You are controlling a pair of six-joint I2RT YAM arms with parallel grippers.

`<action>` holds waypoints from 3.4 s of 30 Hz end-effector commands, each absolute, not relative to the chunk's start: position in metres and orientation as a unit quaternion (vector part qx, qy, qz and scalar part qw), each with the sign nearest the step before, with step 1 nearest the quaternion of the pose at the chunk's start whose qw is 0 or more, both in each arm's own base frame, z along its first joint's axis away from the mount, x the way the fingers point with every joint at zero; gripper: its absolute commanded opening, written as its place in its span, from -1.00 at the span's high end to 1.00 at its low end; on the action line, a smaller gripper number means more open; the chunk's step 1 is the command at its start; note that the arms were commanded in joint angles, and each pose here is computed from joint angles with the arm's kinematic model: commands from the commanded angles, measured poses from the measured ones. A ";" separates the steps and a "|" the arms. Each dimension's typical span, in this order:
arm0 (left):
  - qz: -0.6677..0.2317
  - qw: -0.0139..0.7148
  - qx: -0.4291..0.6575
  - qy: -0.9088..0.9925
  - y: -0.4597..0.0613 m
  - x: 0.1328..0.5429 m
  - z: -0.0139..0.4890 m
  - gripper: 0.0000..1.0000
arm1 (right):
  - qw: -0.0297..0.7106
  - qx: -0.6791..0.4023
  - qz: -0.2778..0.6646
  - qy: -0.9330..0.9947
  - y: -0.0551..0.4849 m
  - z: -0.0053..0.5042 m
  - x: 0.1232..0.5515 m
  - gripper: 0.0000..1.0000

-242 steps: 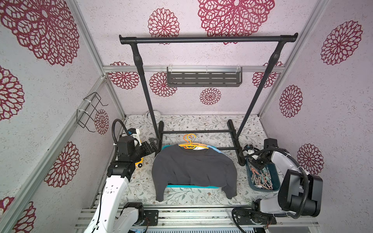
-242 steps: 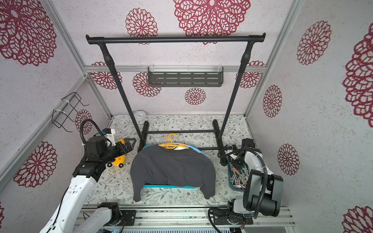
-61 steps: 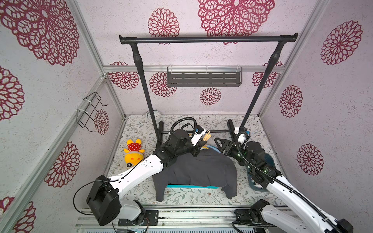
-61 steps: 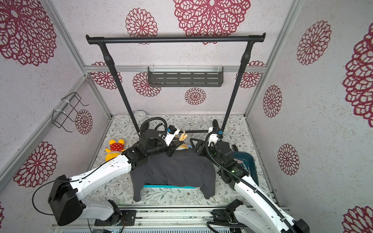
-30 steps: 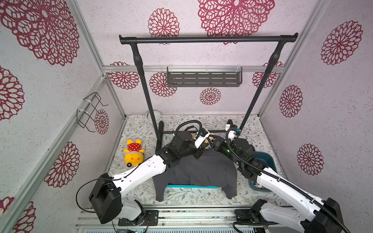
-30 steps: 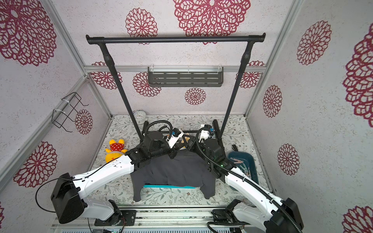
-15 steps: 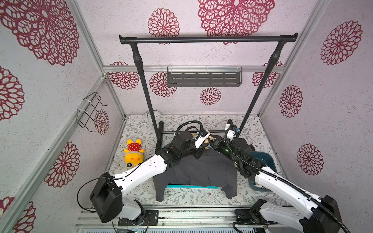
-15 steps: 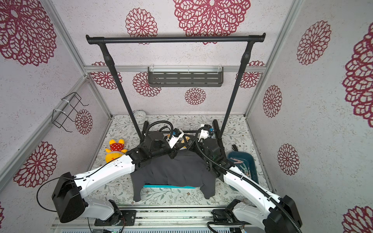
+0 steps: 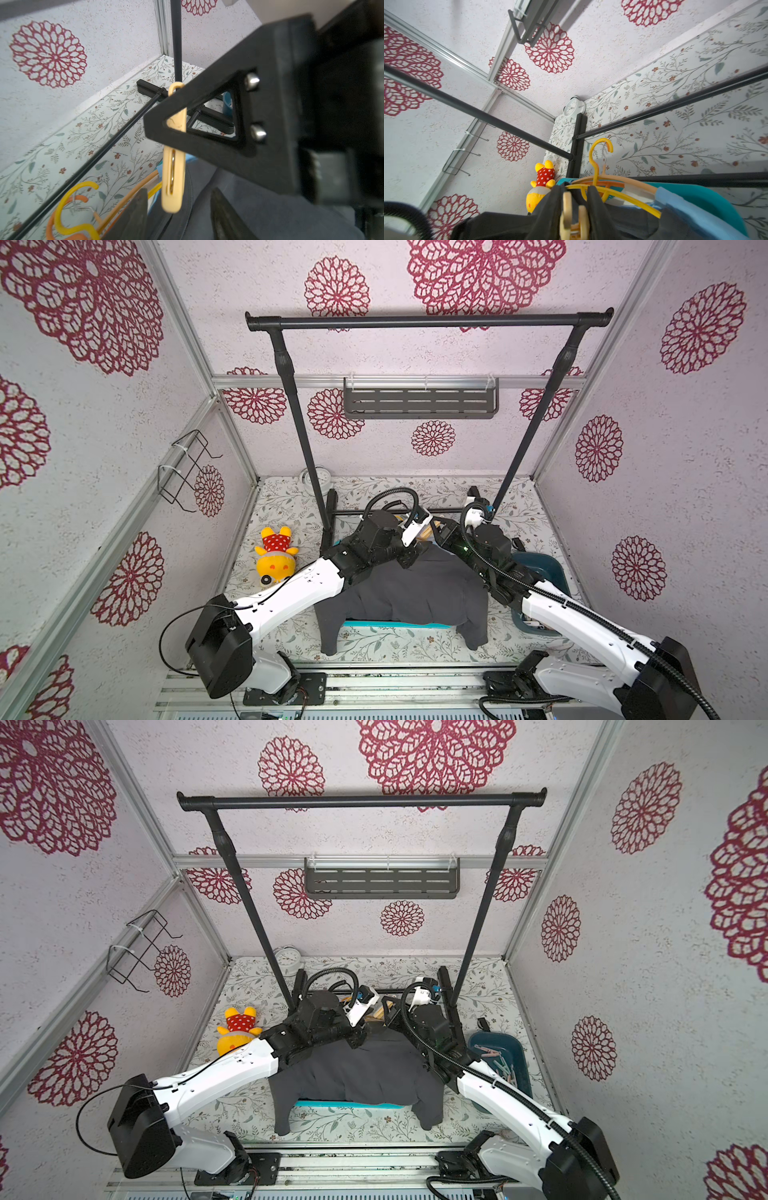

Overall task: Use clothespins to secure the t-shirt on both sides of the hanger
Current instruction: Open the clothespin, then pick up the hanger from the basket.

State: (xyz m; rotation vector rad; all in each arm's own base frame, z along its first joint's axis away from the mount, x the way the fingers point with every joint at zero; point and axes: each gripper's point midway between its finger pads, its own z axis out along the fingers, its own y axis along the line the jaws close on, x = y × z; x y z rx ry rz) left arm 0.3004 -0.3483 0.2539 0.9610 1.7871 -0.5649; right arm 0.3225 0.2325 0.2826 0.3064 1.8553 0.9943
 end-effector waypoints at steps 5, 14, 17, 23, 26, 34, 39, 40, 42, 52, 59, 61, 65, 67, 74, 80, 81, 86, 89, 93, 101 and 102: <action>-0.215 0.519 0.372 0.739 -0.318 0.286 0.278 -0.27 | 0.528 0.133 0.346 0.764 0.209 0.280 0.335 0.77; -0.154 0.489 0.292 0.808 -0.278 0.294 0.275 -0.36 | 0.564 0.131 0.293 0.761 0.173 0.274 0.336 1.00; -0.117 0.456 0.252 0.845 -0.264 0.305 0.266 -0.39 | 0.579 0.111 0.260 0.765 0.162 0.274 0.331 1.00; -0.077 0.385 0.133 0.910 -0.238 0.346 0.239 -0.22 | 0.602 0.103 0.227 0.759 0.141 0.274 0.318 1.00; -0.077 0.343 0.074 0.933 -0.229 0.368 0.224 -0.03 | 0.607 0.093 0.210 0.760 0.133 0.273 0.313 1.00; 0.006 0.308 0.008 0.951 -0.224 0.406 0.202 0.11 | 0.617 0.093 0.199 0.756 0.110 0.265 0.306 1.00; -0.001 0.308 -0.008 0.951 -0.231 0.415 0.193 0.06 | 0.605 0.092 0.207 0.763 0.109 0.257 0.307 1.00; -0.002 0.309 -0.012 0.951 -0.232 0.417 0.192 0.05 | 0.603 0.092 0.207 0.765 0.109 0.255 0.307 1.00; -0.009 0.306 -0.015 0.952 -0.237 0.420 0.189 0.04 | 0.599 0.092 0.209 0.767 0.110 0.252 0.307 1.00; -0.007 0.277 -0.037 0.960 -0.250 0.433 0.158 0.18 | 0.592 0.086 0.206 0.774 0.112 0.238 0.309 1.00; -0.022 0.265 -0.044 0.963 -0.258 0.435 0.143 0.20 | 0.592 0.088 0.206 0.774 0.110 0.236 0.308 1.00; -0.030 0.261 -0.042 0.964 -0.262 0.434 0.140 0.24 | 0.589 0.088 0.206 0.777 0.111 0.235 0.308 1.00; -0.035 0.260 -0.044 0.964 -0.264 0.434 0.137 0.41 | 0.587 0.087 0.206 0.778 0.111 0.234 0.307 1.00; -0.038 0.260 -0.045 0.964 -0.264 0.434 0.137 0.46 | 0.587 0.086 0.204 0.778 0.110 0.234 0.306 1.00; -0.055 0.266 -0.040 0.962 -0.266 0.432 0.146 0.82 | 0.596 0.074 0.201 0.774 0.110 0.241 0.305 1.00; -0.080 0.299 -0.041 0.950 -0.264 0.428 0.176 0.89 | 0.626 0.025 0.204 0.752 0.116 0.255 0.299 1.00; -0.087 0.307 -0.042 0.947 -0.264 0.427 0.184 0.90 | 0.633 0.018 0.203 0.747 0.116 0.259 0.297 1.00; -0.109 0.326 -0.040 0.938 -0.264 0.423 0.204 0.91 | 0.653 -0.004 0.197 0.731 0.114 0.271 0.291 1.00; -0.122 0.337 -0.034 0.933 -0.265 0.421 0.215 0.93 | 0.665 -0.014 0.199 0.720 0.114 0.277 0.287 1.00; -0.145 0.349 -0.019 0.926 -0.266 0.415 0.230 0.98 | 0.690 -0.044 0.200 0.695 0.117 0.287 0.281 1.00; -0.180 0.411 -0.004 0.893 -0.254 0.398 0.279 1.00 | 0.721 -0.125 0.241 0.637 0.134 0.317 0.275 1.00; -0.194 0.419 0.000 0.887 -0.255 0.395 0.285 1.00 | 0.723 -0.136 0.250 0.629 0.137 0.320 0.274 1.00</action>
